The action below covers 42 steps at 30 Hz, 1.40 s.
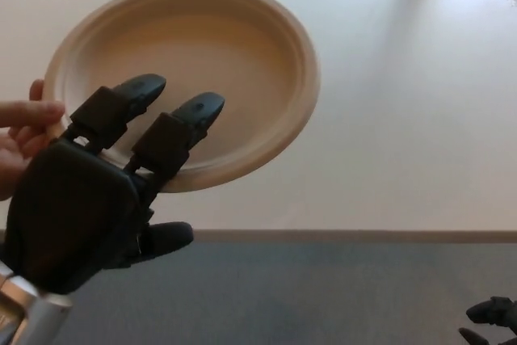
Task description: A person passes a plate to the robot and the robot grabs it with its left hand and places it at the centre of the table infront of it
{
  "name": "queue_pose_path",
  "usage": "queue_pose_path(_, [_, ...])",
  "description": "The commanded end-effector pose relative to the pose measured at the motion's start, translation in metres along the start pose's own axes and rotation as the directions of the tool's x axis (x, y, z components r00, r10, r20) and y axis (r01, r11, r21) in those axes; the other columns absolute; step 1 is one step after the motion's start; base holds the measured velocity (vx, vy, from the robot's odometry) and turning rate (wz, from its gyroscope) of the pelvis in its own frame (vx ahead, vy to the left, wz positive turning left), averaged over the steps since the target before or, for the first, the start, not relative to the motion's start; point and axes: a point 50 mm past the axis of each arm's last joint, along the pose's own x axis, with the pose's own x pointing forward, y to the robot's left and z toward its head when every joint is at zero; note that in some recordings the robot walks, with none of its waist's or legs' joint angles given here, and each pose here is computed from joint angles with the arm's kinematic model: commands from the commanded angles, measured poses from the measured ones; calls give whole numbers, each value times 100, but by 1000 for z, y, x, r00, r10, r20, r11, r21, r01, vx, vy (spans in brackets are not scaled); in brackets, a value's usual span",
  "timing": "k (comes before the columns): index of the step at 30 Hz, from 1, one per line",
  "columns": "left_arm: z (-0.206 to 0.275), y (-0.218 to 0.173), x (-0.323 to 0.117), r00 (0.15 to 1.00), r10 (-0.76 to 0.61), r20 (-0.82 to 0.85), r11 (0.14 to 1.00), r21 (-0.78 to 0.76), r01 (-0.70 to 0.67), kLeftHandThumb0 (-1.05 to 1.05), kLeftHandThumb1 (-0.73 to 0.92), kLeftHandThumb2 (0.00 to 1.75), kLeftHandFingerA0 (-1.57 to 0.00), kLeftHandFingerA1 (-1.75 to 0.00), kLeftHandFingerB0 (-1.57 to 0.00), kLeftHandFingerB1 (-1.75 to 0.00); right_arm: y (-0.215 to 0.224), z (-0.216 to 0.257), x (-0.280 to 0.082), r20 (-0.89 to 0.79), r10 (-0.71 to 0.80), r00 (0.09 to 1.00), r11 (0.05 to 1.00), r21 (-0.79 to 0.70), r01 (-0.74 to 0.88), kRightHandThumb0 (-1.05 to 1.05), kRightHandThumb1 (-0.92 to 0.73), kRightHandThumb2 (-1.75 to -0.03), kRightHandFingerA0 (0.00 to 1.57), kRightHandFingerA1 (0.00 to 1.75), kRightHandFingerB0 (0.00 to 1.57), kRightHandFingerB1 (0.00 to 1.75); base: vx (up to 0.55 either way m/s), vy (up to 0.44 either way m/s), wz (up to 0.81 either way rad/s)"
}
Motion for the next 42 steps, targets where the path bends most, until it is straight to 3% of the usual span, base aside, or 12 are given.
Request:
queue_pose_path(1, [-9, -2, 3, 996, 56, -68, 986, 160, -45, -63, 58, 79, -19, -41, -8, -39, -8, -4, -1, -23, -5, 1000, 1000, -8, 4, -83, -83, -65, 28, 55, 22, 43, 0, 0, 0])
queue_pose_path(2, [-9, -2, 5, 994, 82, -75, 983, 169, -68, -37, 68, 60, -37, -36, -12, -32, -8, -4, -1, -21, -5, 1000, 1000, -10, 5, -83, -83, -65, 29, 56, 22, 44, 0, 0, 0])
queue_pose_path(4, [-8, -3, 6, 990, 95, -99, 988, 134, -82, -26, 51, 94, -35, -57, -2, -46, -8, -5, -1, -20, -4, 1000, 1000, -5, 4, -84, -83, -65, 30, 56, 22, 44, 0, 0, 0])
queue_pose_path(5, [-9, -2, 8, 990, 111, -90, 989, 111, -101, -24, 69, 61, -73, -159, -29, -32, -7, -4, -1, -18, -3, 1000, 1000, -9, 2, -84, -84, -65, 32, 57, 22, 44, 0, 0, 0])
queue_pose_path(7, [-9, -2, 9, 989, 121, -82, 988, 107, -112, -23, 67, 61, -82, -160, -37, -33, -6, -4, -1, -17, -2, 1000, 1000, -11, 1, -83, -83, -65, 32, 58, 22, 44, 0, 0, 0])
queue_pose_path(8, [-9, -3, 10, 989, 126, -78, 987, 107, -118, -25, 64, 59, -89, -116, -54, -37, -6, -4, -1, -16, -2, 1000, 1000, -6, 2, -82, -83, -66, 35, 58, 22, 44, 0, 0, 0])
queue_pose_path(9, [-10, -4, 11, 988, 133, -73, 987, 106, -125, -25, 64, 59, -89, -116, -54, -37, -6, -4, -1, -14, -3, 1000, 1000, 0, 3, -82, -83, -66, 35, 58, 22, 44, 0, 0, 0])
queue_pose_path(10, [-10, -4, 12, 988, 137, -71, 986, 107, -129, -32, 67, 57, -80, -174, -65, -39, -7, -3, -1, -14, -6, 1000, 1000, 10, 6, -80, -82, -65, 31, 55, 23, 42, 0, 0, 0])
queue_pose_path(12, [-10, -5, 14, 987, 148, -61, 983, 122, -140, -30, 72, 56, -70, -173, -66, -83, -9, -2, -1, -10, -10, 1000, 1000, 9, 10, -79, -64, -105, 33, 62, 16, 51, 0, 0, 0])
queue_pose_path(14, [-9, -7, 11, 987, 151, -48, 979, 144, -143, -30, 74, 56, -67, -175, -57, -104, -6, -5, -2, -13, -4, 1000, 1000, -12, 4, -80, -84, -65, 36, 57, 23, 43, 0, 0, 0])
queue_pose_path(20, [-2, -14, 7, 986, 165, -28, 977, 145, -159, -32, 70, 59, -77, -175, -54, -112, -2, -9, -3, -24, 11, 1000, 1000, 7, -11, -81, -83, -66, 29, 55, 25, 42, 0, 0, 0])
queue_pose_path(42, [2, -33, 14, 992, 128, 17, 988, 90, -129, -34, 63, 59, -83, -168, -74, -73, 2, -10, -2, -28, 21, 999, 999, -41, -22, -79, -84, -66, 31, 55, 26, 43, 0, 0, 0])
